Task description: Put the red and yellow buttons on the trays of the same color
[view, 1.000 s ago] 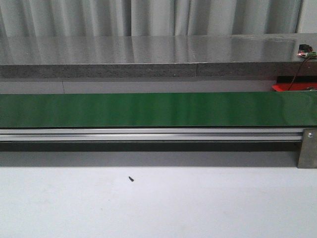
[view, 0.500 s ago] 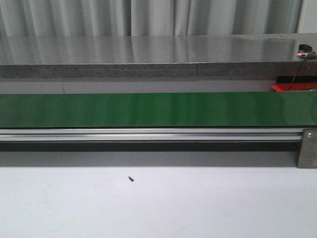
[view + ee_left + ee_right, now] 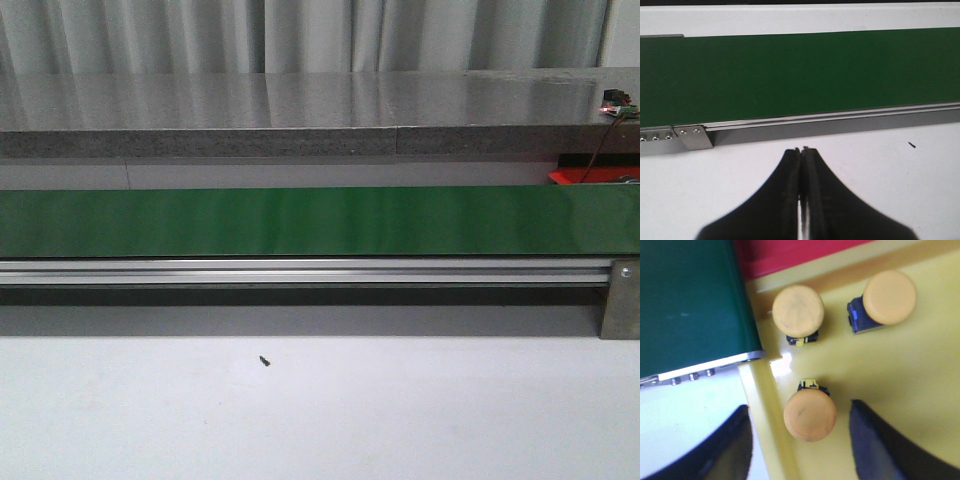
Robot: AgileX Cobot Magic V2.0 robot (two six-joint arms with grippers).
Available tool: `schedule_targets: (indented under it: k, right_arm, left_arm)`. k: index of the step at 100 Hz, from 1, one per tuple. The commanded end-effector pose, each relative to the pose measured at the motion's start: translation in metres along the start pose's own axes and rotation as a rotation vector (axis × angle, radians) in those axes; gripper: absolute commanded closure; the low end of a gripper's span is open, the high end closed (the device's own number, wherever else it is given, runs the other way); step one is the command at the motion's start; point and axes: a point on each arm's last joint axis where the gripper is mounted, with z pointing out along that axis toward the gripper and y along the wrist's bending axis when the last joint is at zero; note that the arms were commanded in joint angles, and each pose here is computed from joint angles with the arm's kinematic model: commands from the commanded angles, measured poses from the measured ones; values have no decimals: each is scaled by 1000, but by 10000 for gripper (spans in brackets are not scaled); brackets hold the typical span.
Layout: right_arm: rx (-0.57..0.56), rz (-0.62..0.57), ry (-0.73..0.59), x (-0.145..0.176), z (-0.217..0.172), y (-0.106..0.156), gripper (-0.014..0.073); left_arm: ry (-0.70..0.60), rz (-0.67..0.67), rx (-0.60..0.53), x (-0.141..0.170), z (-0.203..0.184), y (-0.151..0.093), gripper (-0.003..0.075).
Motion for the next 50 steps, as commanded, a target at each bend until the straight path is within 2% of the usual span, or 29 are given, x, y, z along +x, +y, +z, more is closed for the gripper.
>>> schedule_targets:
  k: [1,6,13,50]
  right_arm:
    - [-4,-28,-118,-5,-27,2,375]
    - [-13,-37,-142,-4,-34,5,524]
    - [-28,-56,-176,-2,-44,10,669]
    - [-152,-192,-320,13,-83,41,663]
  left_arm:
    - [-89,-16,5,-12,-5,-2,740]
    - [-89,-16,5,-12,-5,-2,740]
    - [-89,-16,5,-12,-5,-2,740]
    - [-89,-16,5,-12,-5,-2,740]
